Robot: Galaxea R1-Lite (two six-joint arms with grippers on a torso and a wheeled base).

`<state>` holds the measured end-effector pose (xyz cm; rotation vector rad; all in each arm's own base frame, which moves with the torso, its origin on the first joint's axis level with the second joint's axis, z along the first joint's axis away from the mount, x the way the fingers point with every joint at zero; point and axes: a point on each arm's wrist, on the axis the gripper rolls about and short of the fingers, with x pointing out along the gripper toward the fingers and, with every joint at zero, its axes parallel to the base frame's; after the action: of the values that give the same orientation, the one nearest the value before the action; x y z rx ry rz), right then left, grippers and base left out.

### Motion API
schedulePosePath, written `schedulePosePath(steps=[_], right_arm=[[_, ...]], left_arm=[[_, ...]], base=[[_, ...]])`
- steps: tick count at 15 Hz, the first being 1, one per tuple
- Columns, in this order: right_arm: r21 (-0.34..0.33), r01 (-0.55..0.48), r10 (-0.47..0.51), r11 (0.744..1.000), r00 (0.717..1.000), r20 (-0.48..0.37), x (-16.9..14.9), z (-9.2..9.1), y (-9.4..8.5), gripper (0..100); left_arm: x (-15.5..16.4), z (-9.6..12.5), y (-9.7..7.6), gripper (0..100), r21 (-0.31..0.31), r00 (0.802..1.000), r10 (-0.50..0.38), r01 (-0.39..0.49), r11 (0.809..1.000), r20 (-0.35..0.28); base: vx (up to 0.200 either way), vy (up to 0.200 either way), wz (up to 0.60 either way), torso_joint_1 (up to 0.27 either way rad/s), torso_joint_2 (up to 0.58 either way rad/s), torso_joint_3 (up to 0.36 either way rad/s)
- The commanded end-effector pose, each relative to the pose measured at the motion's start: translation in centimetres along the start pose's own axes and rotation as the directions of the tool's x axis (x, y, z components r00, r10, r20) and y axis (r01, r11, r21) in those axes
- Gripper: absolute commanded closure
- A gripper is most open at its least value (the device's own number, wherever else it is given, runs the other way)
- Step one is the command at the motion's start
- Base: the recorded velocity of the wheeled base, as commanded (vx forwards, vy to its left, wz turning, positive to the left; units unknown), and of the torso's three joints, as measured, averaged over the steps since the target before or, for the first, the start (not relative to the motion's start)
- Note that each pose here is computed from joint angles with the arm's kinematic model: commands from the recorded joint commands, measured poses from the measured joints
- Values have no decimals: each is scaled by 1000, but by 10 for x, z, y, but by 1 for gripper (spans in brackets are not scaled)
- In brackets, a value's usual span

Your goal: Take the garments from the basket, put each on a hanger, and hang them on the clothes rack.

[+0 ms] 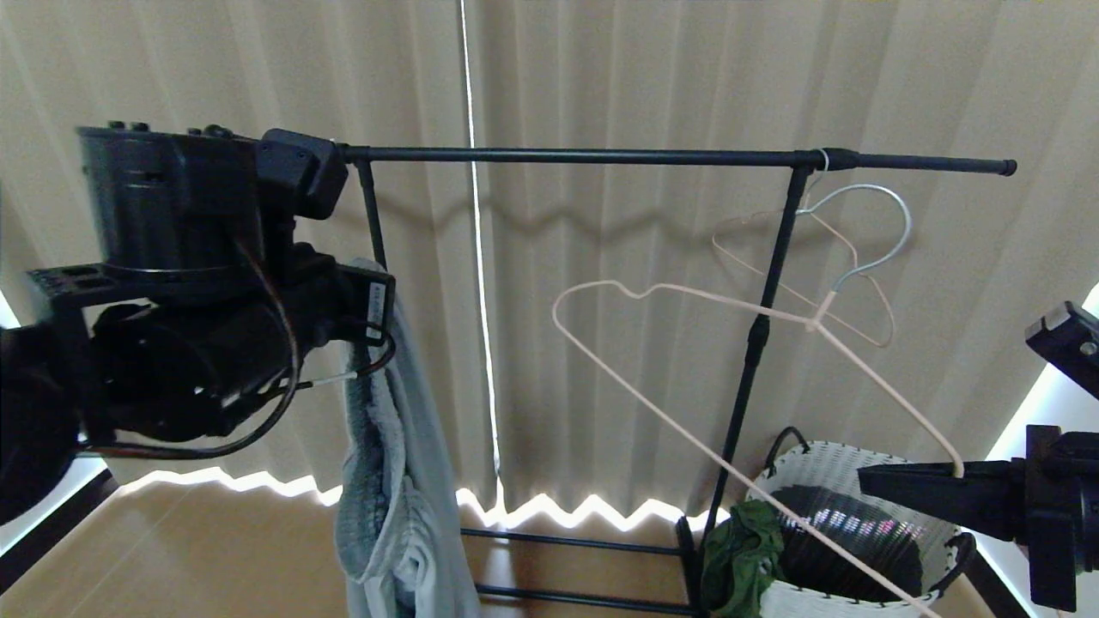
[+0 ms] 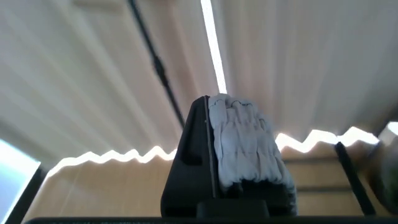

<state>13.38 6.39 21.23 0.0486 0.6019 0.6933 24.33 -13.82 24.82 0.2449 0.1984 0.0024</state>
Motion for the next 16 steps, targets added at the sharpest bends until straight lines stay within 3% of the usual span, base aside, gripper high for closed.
schedulePosePath(steps=[1, 3, 5, 10, 14, 16], right_arm=[[-25, -95, 94, 995, 995, -32, 6, 0, 16, 100], [-34, -120, 118, 992, 992, -47, 9, -1, 20, 100], [-56, -172, 167, 983, 982, -82, 14, -3, 29, 100], [-74, -212, 203, 975, 973, -111, 22, -3, 35, 100], [-76, -194, 185, 978, 977, -110, 44, 3, 33, 100], [-66, -120, 111, 991, 987, -117, 59, 10, 31, 100]], left_arm=[[32, -2, -23, 100, 15, 999, 22, -21, 1000, -39], [35, -1, -25, 100, 16, 999, 21, -21, 1000, -43], [39, 12, -34, 100, -70, 1000, 3, -3, 998, -7], [41, 21, -36, 100, -97, 1000, 3, -1, 995, 19], [40, 20, -37, 100, -82, 1000, 0, 1, 997, 7], [34, 19, -32, 100, -24, 998, 0, -1, 1000, -62]], base=[[0, 0, 0, 0, 0, 0], [0, 0, 0, 0, 0, 0], [0, 0, 0, 0, 0, 0], [0, 0, 0, 0, 0, 0], [0, 0, 0, 0, 0, 0], [0, 0, 0, 0, 0, 0]])
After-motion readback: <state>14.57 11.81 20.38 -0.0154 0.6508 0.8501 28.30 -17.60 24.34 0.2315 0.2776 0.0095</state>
